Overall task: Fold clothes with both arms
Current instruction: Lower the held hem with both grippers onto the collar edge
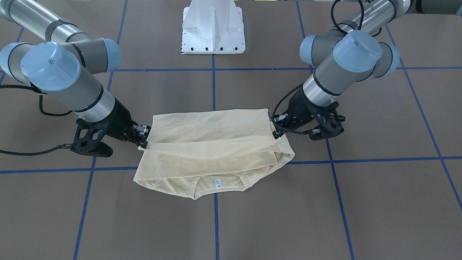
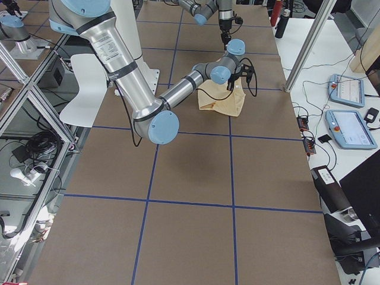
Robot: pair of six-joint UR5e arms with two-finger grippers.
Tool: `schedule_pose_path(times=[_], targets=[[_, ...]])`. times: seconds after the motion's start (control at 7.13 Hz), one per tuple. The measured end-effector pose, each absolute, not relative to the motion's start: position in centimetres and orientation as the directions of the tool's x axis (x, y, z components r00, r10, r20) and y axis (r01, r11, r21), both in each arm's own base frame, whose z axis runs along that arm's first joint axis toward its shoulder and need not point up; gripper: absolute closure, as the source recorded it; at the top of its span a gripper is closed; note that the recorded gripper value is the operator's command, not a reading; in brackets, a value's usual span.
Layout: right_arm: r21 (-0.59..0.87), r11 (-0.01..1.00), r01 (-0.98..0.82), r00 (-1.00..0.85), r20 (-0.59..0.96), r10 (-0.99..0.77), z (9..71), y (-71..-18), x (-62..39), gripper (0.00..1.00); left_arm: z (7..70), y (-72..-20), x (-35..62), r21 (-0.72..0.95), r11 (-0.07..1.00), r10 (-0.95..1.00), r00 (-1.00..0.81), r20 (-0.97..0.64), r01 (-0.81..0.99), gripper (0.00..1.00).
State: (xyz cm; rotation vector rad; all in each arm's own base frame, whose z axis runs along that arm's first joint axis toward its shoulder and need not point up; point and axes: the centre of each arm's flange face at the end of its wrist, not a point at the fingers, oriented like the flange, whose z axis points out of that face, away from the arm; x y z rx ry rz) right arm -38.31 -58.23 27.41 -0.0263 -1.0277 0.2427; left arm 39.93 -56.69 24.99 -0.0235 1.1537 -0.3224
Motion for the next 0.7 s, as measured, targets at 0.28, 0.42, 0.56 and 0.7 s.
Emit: schedule_pose_path(times=[0.28,0.42,0.56,0.7], targets=[[-0.140,0.973,-0.186,0.499,0.839,0.216,28.3,-60.4,-40.5,1.00,27.3,-59.1,42.2,-0.196,0.949,-0.276,0.354,-0.894,0.246,1.00],[-0.144,0.971,-0.191,0.508,0.832,0.223,28.5,-61.6,-41.4,1.00,28.7,-60.3,43.1,-0.200,0.945,-0.284,0.347,-0.894,0.258,1.00],[-0.141,0.969,-0.201,0.514,0.827,0.227,29.0,-62.7,-42.2,1.00,29.7,-61.3,43.8,-0.199,0.940,-0.292,0.348,-0.891,0.279,1.00],[-0.134,0.969,-0.209,0.515,0.827,0.225,30.0,-63.5,-42.8,1.00,30.2,-61.9,44.2,-0.196,0.935,-0.297,0.352,-0.888,0.296,1.00]])
